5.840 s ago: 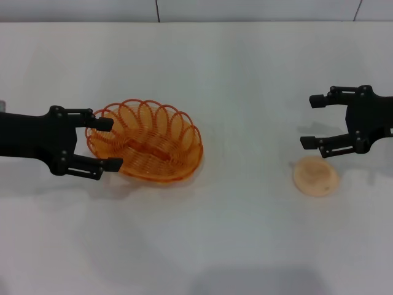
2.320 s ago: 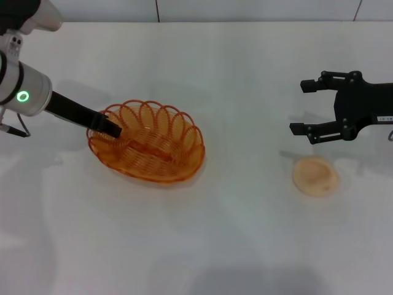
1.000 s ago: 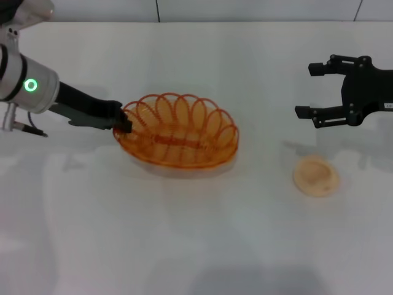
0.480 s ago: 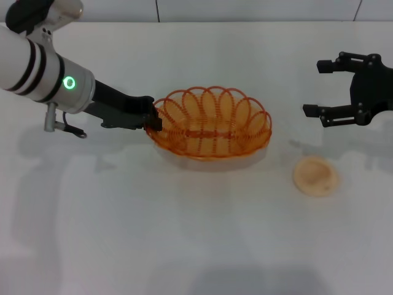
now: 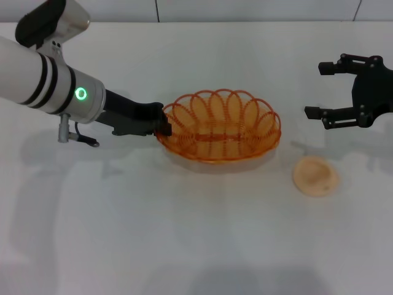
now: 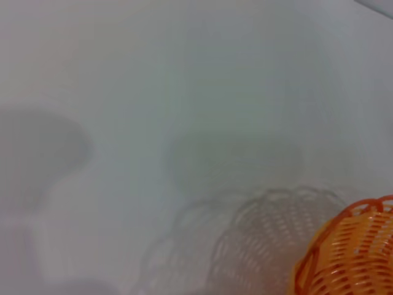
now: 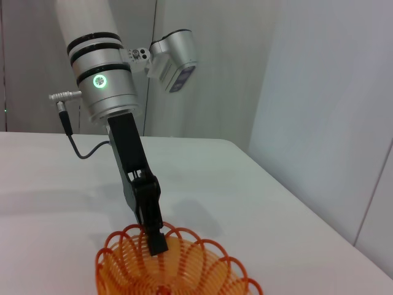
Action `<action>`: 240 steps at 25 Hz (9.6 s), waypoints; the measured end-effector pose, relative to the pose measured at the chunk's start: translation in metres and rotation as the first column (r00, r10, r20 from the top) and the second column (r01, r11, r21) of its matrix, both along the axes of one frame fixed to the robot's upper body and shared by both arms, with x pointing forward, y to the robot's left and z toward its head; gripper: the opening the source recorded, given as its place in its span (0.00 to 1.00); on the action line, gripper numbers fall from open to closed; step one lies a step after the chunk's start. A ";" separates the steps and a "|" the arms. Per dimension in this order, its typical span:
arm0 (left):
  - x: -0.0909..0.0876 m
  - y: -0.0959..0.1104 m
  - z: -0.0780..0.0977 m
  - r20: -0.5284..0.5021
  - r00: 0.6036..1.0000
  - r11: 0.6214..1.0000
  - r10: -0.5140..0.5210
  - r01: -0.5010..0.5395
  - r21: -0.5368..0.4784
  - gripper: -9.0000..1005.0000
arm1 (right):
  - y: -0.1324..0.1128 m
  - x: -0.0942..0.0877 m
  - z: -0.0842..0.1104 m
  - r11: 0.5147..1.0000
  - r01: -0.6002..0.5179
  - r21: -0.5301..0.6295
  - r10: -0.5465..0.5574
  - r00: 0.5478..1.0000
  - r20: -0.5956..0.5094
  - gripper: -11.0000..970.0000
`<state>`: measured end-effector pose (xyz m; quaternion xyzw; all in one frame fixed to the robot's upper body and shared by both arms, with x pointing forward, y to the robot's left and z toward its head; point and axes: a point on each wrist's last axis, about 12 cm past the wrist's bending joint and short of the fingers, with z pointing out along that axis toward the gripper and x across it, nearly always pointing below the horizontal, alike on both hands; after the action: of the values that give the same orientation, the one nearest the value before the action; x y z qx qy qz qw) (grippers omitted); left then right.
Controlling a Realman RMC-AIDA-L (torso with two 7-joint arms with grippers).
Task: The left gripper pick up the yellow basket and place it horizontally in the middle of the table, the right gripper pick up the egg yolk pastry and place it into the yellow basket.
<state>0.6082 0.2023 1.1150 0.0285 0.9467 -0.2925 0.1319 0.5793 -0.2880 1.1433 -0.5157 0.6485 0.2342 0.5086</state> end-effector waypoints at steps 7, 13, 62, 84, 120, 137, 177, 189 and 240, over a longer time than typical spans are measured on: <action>0.000 -0.002 -0.003 -0.009 1.000 1.000 -0.019 0.019 0.009 0.09 | 0.000 0.001 0.000 1.000 0.004 -0.004 -0.004 1.000 0.008 0.90; 0.002 -0.006 0.000 0.005 0.999 0.998 -0.053 0.053 0.017 0.11 | 0.001 0.000 -0.001 1.000 0.001 -0.004 -0.001 1.000 0.007 0.90; -0.069 0.104 0.014 0.738 0.460 0.824 -0.494 0.519 0.228 0.89 | -0.018 -0.020 -0.011 0.995 0.075 0.073 -0.071 0.995 -0.066 0.90; -0.097 0.131 -0.008 0.764 0.346 0.734 -0.544 0.637 0.235 0.89 | -0.028 -0.023 0.025 0.982 0.121 -0.144 -0.164 0.925 -0.342 0.90; -0.085 0.108 -0.006 0.739 0.337 0.698 -0.584 0.673 0.245 0.89 | 0.037 0.002 0.000 0.896 0.082 -0.437 -0.329 0.784 -0.526 0.82; -0.085 0.109 -0.006 0.738 0.334 0.697 -0.586 0.673 0.249 0.89 | 0.038 0.002 0.000 0.905 0.079 -0.419 -0.309 0.798 -0.517 0.13; -0.097 0.119 -0.012 0.720 0.355 0.708 -0.596 0.655 0.263 0.89 | 0.101 0.020 0.016 0.999 -0.008 0.040 0.020 0.947 -0.319 0.04; -0.097 0.117 -0.012 0.724 0.350 0.708 -0.594 0.655 0.265 0.89 | 0.128 0.021 -0.006 1.000 -0.002 0.010 0.005 0.958 -0.288 0.08; -0.088 0.122 0.002 0.755 0.345 0.727 -0.558 0.641 0.245 0.89 | -0.005 -0.036 -0.028 0.999 -0.041 0.013 0.042 0.967 -0.251 0.86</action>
<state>0.5204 0.3239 1.1174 0.4924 0.6928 -0.3196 0.4187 0.5436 -0.2932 1.1156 -0.4935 0.6959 0.3105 0.4192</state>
